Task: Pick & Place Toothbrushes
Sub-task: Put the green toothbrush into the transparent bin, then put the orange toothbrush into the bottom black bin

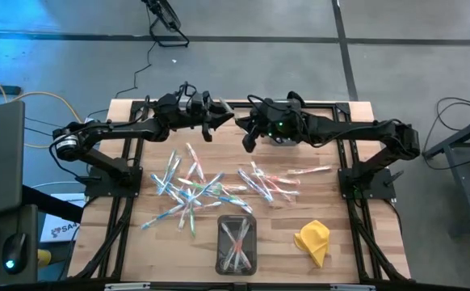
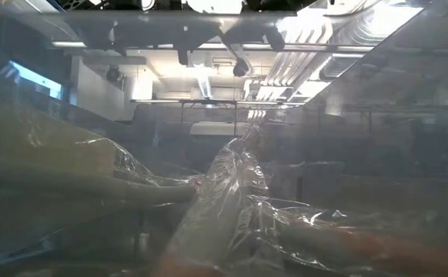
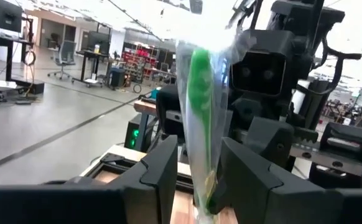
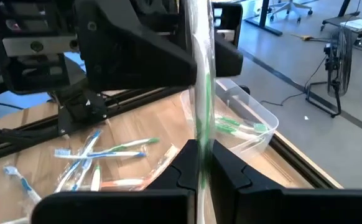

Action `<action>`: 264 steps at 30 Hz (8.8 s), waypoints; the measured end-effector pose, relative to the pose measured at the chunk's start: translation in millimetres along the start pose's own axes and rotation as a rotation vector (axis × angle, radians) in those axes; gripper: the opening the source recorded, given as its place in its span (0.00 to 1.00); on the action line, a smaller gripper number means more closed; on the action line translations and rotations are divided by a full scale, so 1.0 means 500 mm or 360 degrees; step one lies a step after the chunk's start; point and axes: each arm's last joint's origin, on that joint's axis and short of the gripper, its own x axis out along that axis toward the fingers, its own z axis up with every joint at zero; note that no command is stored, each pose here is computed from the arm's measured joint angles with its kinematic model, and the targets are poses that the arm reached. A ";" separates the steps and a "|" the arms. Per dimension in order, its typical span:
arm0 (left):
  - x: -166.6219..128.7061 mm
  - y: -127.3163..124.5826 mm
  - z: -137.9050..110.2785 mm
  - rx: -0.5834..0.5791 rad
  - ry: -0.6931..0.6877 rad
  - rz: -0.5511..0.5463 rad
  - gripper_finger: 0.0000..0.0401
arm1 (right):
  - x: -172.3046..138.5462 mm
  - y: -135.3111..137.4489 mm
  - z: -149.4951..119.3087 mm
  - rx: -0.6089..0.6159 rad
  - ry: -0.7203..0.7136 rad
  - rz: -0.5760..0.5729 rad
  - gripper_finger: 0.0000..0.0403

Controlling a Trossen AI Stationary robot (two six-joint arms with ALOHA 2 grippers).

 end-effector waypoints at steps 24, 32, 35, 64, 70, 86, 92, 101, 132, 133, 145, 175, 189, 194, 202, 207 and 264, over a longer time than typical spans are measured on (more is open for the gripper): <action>0.000 -0.001 0.002 -0.0016 -0.0020 -0.0011 0.07 | 0.000 -0.001 -0.004 0.0004 0.0035 -0.0013 0.02; 0.000 -0.001 0.003 -0.0054 -0.0022 -0.0005 0.09 | 0.000 -0.001 -0.005 0.0005 0.0036 -0.0013 0.02; 0.000 -0.001 0.003 -0.0058 -0.0022 -0.0004 0.07 | 0.000 -0.001 -0.005 0.0005 0.0036 -0.0013 0.04; 0.000 0.000 0.002 -0.0060 -0.0020 -0.0001 0.05 | -0.004 -0.001 -0.004 0.0168 0.0051 -0.0002 0.42; -0.004 0.010 0.005 -0.0043 -0.0020 0.0006 0.05 | -0.058 -0.010 0.023 0.0169 0.0008 0.0013 0.53; -0.096 0.142 0.036 -0.0265 0.0153 0.0580 0.05 | -0.198 -0.050 0.056 0.0136 -0.0020 -0.0342 0.51; -0.140 0.158 0.050 -0.0184 0.0251 0.0899 0.05 | -0.177 -0.060 0.032 0.0126 0.0144 -0.0412 0.51; -0.171 0.150 0.082 -0.0121 0.0494 0.1274 0.05 | -0.141 -0.076 0.015 0.0162 0.0233 -0.0502 0.51; -0.187 0.199 -0.019 -0.0080 0.1179 0.1699 0.06 | -0.125 -0.093 0.011 0.0216 0.0257 -0.0548 0.51; -0.186 0.202 -0.026 -0.0091 0.1199 0.1690 0.07 | -0.125 -0.093 0.011 0.0217 0.0257 -0.0548 0.51; -0.178 0.215 -0.047 -0.0119 0.1259 0.1608 0.09 | -0.125 -0.093 0.010 0.0218 0.0262 -0.0535 0.51; -0.135 0.215 -0.012 -0.0017 0.0907 0.1076 0.47 | -0.124 -0.092 0.010 0.0218 0.0271 -0.0508 0.51; -0.121 0.208 0.001 -0.0308 0.0715 0.0856 0.47 | -0.124 -0.092 0.010 0.0218 0.0272 -0.0501 0.51; -0.119 0.208 0.006 -0.0391 0.0648 0.0865 0.47 | -0.124 -0.092 0.010 0.0218 0.0272 -0.0501 0.51; -0.104 0.189 0.003 -0.0376 0.0656 0.0776 0.47 | -0.124 -0.090 0.010 0.0224 0.0272 -0.0497 0.51; -0.082 0.152 0.001 -0.0252 0.0669 0.0735 0.47 | -0.124 -0.088 0.009 0.0269 0.0291 -0.0422 0.51; -0.100 0.025 0.079 -0.0072 0.0562 0.0493 0.47 | -0.165 -0.057 -0.070 0.0093 0.1005 -0.0331 0.51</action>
